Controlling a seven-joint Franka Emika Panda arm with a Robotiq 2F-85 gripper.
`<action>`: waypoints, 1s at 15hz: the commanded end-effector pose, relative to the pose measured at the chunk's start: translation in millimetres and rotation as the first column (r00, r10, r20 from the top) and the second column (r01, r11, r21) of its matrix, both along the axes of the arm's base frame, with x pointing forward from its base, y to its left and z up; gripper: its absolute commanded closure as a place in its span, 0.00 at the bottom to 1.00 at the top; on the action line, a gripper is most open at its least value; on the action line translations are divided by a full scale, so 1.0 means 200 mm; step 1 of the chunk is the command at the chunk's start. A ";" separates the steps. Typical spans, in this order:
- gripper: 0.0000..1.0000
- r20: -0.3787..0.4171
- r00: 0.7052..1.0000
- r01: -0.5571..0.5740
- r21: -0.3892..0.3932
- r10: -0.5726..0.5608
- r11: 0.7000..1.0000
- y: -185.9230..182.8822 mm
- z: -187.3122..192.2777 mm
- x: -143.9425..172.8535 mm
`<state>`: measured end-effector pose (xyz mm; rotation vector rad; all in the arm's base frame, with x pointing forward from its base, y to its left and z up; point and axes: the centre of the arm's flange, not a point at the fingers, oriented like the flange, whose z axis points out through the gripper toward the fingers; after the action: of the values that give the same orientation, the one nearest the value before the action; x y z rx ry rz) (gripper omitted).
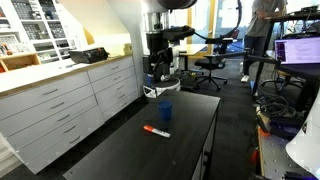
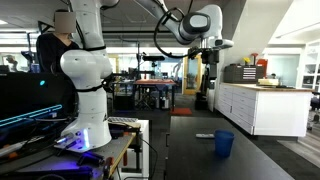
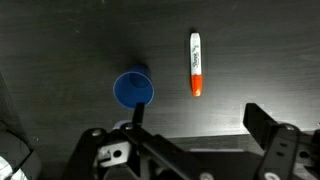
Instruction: Put the marker in the cup
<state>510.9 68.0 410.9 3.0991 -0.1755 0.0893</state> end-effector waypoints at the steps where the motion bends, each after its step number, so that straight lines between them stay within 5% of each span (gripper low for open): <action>1: 0.00 0.006 0.999 -0.047 -0.006 0.047 0.999 0.09 -0.11 0.06; 15: 0.00 -0.015 0.989 -0.150 0.008 0.150 0.989 0.26 -0.37 0.12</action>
<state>528.4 116.2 342.7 3.1167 0.0254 0.0388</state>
